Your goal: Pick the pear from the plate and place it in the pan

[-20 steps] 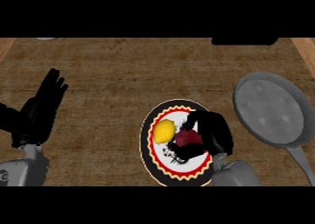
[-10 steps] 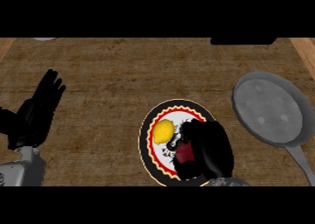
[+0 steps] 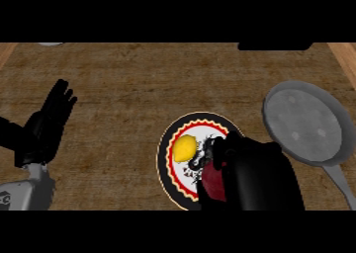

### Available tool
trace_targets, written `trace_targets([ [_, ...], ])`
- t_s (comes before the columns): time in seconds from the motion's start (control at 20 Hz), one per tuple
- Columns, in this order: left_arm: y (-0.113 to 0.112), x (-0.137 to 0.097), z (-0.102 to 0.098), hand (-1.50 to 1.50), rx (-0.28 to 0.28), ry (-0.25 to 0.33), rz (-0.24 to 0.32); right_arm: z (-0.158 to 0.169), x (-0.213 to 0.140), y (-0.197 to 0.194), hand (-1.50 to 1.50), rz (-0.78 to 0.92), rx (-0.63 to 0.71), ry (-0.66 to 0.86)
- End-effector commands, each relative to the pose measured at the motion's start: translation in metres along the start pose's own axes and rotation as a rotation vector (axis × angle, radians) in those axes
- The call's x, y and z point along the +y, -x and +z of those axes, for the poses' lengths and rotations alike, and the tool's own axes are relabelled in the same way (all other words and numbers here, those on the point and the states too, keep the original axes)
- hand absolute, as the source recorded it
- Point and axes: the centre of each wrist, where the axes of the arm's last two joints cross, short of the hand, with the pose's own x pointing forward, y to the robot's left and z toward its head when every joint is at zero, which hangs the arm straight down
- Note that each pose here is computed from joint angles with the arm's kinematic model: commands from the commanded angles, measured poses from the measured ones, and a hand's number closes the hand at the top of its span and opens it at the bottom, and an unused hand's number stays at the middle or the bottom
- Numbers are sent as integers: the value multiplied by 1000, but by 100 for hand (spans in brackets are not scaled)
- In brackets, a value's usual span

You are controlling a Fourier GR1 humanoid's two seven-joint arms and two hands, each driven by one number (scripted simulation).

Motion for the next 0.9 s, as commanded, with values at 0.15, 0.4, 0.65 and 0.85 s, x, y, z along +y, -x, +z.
trace_targets([
  [0.15, -7, 3, -1, 0, -4, 4, 9, -11, -31, 37, 150, -41, 86, 62],
  [0.4, 4, -19, -3, 0, 2, 9, 18, -43, -48, 82, 150, -87, 192, 154],
  [0.65, -3, 2, 8, 0, -10, 4, -11, -60, -25, 135, 150, -126, 239, 176],
  [0.85, -4, -8, -1, 0, -12, -3, -8, -64, -40, 199, 150, -148, 261, 197],
])
